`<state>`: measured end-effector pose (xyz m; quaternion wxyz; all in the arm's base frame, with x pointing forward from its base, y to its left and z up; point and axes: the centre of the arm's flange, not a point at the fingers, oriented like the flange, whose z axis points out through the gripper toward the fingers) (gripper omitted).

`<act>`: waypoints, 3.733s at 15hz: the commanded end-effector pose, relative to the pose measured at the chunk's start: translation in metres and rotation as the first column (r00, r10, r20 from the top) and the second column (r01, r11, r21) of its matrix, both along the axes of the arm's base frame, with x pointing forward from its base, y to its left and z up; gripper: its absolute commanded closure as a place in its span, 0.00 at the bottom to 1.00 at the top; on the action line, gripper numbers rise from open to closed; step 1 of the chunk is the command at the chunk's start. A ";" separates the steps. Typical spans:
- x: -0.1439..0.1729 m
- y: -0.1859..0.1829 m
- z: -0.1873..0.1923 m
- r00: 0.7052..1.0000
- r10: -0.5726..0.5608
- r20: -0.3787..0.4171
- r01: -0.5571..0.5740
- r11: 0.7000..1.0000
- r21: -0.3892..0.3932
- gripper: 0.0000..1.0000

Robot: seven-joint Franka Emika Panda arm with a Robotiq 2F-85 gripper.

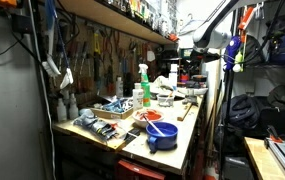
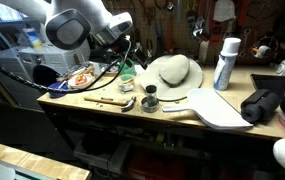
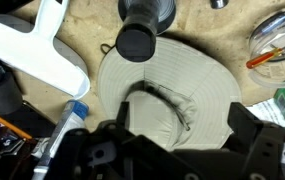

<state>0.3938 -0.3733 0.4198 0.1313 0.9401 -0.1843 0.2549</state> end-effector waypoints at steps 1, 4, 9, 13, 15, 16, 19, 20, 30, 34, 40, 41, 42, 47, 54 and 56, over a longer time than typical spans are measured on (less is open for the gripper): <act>0.013 -0.023 -0.022 0.990 -0.088 -0.111 0.089 0.996 -0.001 0.00; 0.027 -0.050 -0.054 0.962 -0.136 -0.235 0.148 0.989 0.031 0.00; 0.050 -0.057 -0.073 0.935 -0.169 -0.311 0.220 0.966 0.138 0.00; 0.064 -0.073 -0.076 0.903 -0.269 -0.335 0.319 0.942 0.104 0.00; 0.065 -0.080 -0.082 0.887 -0.276 -0.371 0.343 0.931 0.126 0.00; 0.065 -0.082 -0.085 0.879 -0.265 -0.397 0.344 0.928 0.141 0.00; 0.068 -0.092 -0.096 0.879 -0.278 -0.388 0.372 0.909 0.190 0.00; 0.069 -0.096 -0.097 0.877 -0.284 -0.388 0.383 0.900 0.207 0.00; 0.063 -0.099 -0.090 0.828 -0.266 -0.493 0.410 0.888 0.209 0.71; 0.061 -0.073 -0.050 0.886 -0.192 -0.421 0.325 0.905 0.273 0.71; 0.019 0.002 -0.002 0.930 0.077 -0.359 0.019 0.966 0.256 0.71; 0.014 0.016 0.003 0.928 0.133 -0.347 -0.032 0.959 0.281 0.71; 0.009 0.032 0.006 0.926 0.184 -0.329 -0.083 0.951 0.297 0.71; -0.003 0.128 0.013 0.881 0.405 -0.244 -0.336 0.899 0.279 0.71; 0.009 0.171 0.010 0.816 0.523 -0.246 -0.459 0.845 0.275 0.46; 0.014 0.172 0.005 0.835 0.505 -0.219 -0.441 0.852 0.282 0.71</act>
